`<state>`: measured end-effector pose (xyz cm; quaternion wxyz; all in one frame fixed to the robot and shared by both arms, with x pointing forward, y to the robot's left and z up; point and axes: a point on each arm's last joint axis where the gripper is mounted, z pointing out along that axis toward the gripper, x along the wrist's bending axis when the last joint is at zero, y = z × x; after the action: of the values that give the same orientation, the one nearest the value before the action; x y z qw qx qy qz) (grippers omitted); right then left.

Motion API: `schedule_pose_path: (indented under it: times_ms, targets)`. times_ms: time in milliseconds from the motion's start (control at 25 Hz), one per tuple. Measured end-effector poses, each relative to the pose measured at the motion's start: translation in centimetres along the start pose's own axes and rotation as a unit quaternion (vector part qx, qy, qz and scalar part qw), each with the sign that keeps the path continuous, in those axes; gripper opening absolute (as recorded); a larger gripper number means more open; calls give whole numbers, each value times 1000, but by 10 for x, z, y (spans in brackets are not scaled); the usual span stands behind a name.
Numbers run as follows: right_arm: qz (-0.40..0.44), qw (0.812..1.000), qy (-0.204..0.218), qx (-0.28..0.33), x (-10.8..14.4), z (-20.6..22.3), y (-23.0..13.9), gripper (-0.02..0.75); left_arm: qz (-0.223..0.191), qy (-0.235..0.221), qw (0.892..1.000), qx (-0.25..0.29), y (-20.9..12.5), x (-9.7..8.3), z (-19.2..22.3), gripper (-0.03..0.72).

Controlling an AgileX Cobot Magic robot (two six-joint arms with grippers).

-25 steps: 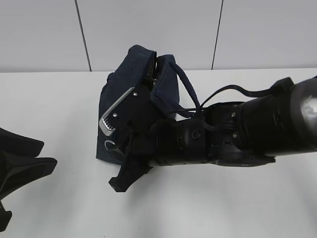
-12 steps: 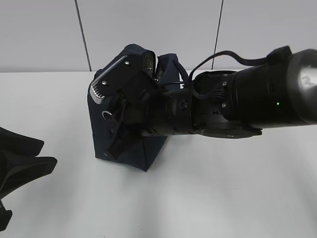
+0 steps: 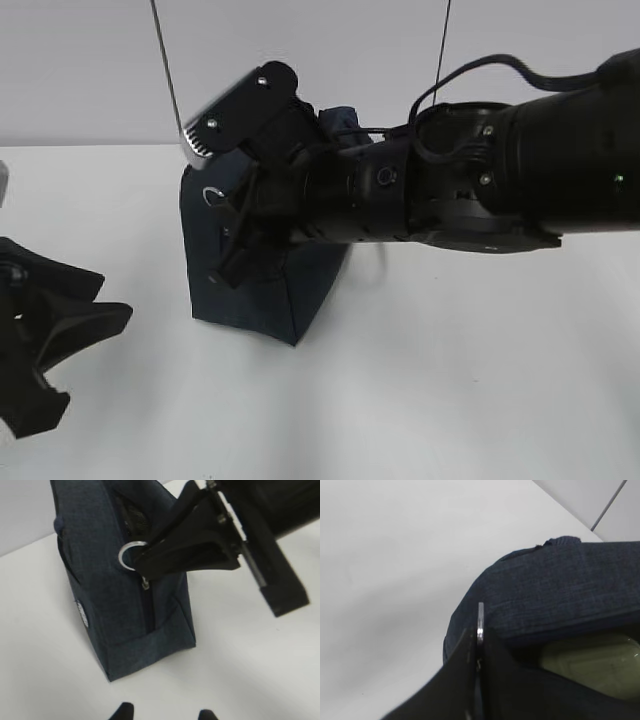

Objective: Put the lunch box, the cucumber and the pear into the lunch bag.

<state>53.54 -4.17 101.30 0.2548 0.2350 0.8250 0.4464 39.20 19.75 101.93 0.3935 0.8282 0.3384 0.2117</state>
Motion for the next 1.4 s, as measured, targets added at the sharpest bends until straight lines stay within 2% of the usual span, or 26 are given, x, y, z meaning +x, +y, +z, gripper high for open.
schedule_pose_path:
  times_ms: [320, 440, 640, 760, 840, 920, 1000, 1040, 1080, 1160, 1280, 1400]
  targets:
    - [-1, 1000, -7, -1, -2, -5, 3, 0, -5, 31, 999, 2, 3, 10, 27, 242]
    - [-1, 1000, -7, -1, -2, -5, 3, 0, -15, 30, 999, 4, 9, 11, 33, 242]
    - [-1, 1000, -8, 0, -2, -5, 3, 0, -13, -18, 999, 41, 20, 7, 39, 242]
    - [-1, 1000, -8, 0, -2, -5, 3, 0, -14, -52, 998, 42, 26, 3, 40, 242]
    - [0, 1000, -8, 0, -2, -5, 3, 0, -30, -85, 995, 32, 29, 3, 39, 242]
    - [0, 1000, -8, 0, -2, -5, 3, 0, -42, -117, 992, 19, 28, 11, 38, 242]
    - [0, 1000, -8, 0, -2, -5, 3, 0, -73, -113, 991, -6, 27, 28, 37, 242]
    - [0, 1000, -8, 1, -2, -5, 3, 0, -76, -95, 992, -17, 26, 40, 35, 242]
    - [0, 1000, -8, 1, -2, -5, 3, 0, -74, -76, 994, -24, 24, 50, 34, 242]
    - [0, 1000, -9, 1, -2, -5, 3, 0, -49, -61, 997, -28, 21, 60, 33, 242]
    - [0, 1000, -9, 2, -2, -5, 3, 0, -6, -69, 997, -17, 17, 60, 42, 242]
    - [0, 1000, -9, 2, -2, -5, 3, 0, 10, -76, 997, -4, 10, 61, 57, 242]
